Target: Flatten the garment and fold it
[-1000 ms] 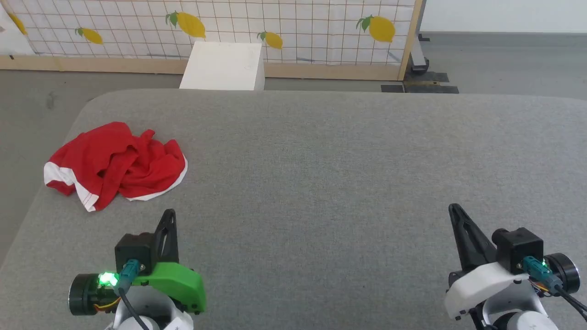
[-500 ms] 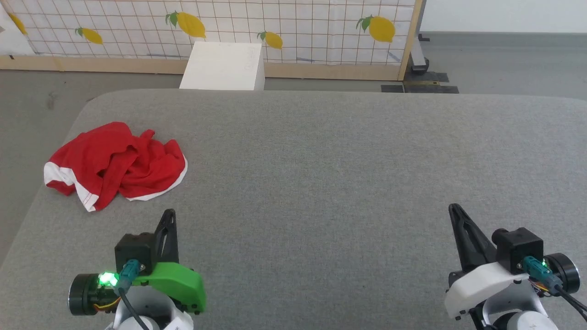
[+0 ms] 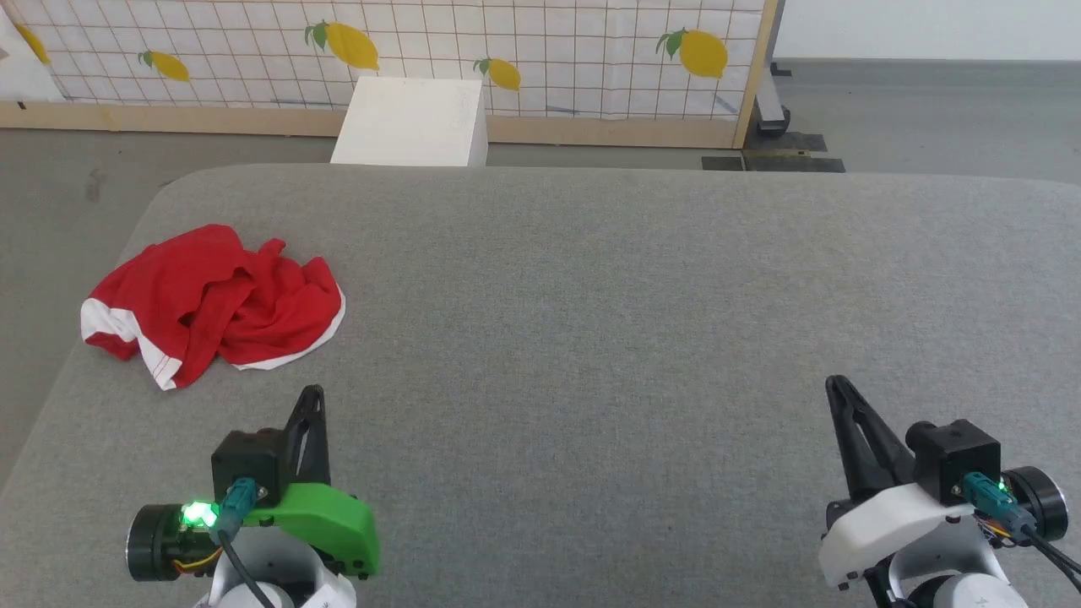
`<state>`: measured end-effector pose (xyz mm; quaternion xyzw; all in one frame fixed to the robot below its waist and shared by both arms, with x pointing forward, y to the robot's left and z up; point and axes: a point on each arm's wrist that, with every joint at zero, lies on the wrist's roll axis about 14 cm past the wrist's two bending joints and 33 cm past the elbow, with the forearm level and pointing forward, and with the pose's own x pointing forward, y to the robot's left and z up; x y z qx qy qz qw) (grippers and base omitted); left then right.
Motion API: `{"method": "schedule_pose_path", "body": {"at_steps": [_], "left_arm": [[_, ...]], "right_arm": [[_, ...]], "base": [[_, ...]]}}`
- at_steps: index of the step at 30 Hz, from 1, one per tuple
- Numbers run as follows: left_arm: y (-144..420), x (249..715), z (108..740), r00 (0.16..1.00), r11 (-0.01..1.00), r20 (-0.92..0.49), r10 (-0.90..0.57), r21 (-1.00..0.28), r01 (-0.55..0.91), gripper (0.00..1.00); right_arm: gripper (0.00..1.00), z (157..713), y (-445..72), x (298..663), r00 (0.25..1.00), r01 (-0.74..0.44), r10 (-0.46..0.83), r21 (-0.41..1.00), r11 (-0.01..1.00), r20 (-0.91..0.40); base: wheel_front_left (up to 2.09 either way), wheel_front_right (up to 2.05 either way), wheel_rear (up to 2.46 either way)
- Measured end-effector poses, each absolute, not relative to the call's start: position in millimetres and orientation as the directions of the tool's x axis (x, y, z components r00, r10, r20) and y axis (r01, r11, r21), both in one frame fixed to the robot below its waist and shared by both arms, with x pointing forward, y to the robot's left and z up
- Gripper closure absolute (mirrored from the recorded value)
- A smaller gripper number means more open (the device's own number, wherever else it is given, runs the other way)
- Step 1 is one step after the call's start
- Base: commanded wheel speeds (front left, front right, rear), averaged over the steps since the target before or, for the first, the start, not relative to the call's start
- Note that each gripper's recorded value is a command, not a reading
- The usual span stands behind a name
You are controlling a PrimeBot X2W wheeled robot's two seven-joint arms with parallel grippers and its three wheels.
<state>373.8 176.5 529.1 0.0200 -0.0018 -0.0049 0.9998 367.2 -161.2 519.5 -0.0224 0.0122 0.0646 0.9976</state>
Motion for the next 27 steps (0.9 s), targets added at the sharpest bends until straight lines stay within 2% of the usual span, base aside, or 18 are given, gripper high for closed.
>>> {"method": "schedule_pose_path", "body": {"at_steps": [27], "left_arm": [[164.4,369.8,529.3,0.999,0.999,0.025,-0.038,-0.001,0.038,0.00]], "right_arm": [[0.00,530.2,-164.4,363.8,0.992,-0.119,0.120,-0.046,0.992,0.028]], "base": [[0.00,0.00,0.00]]}}
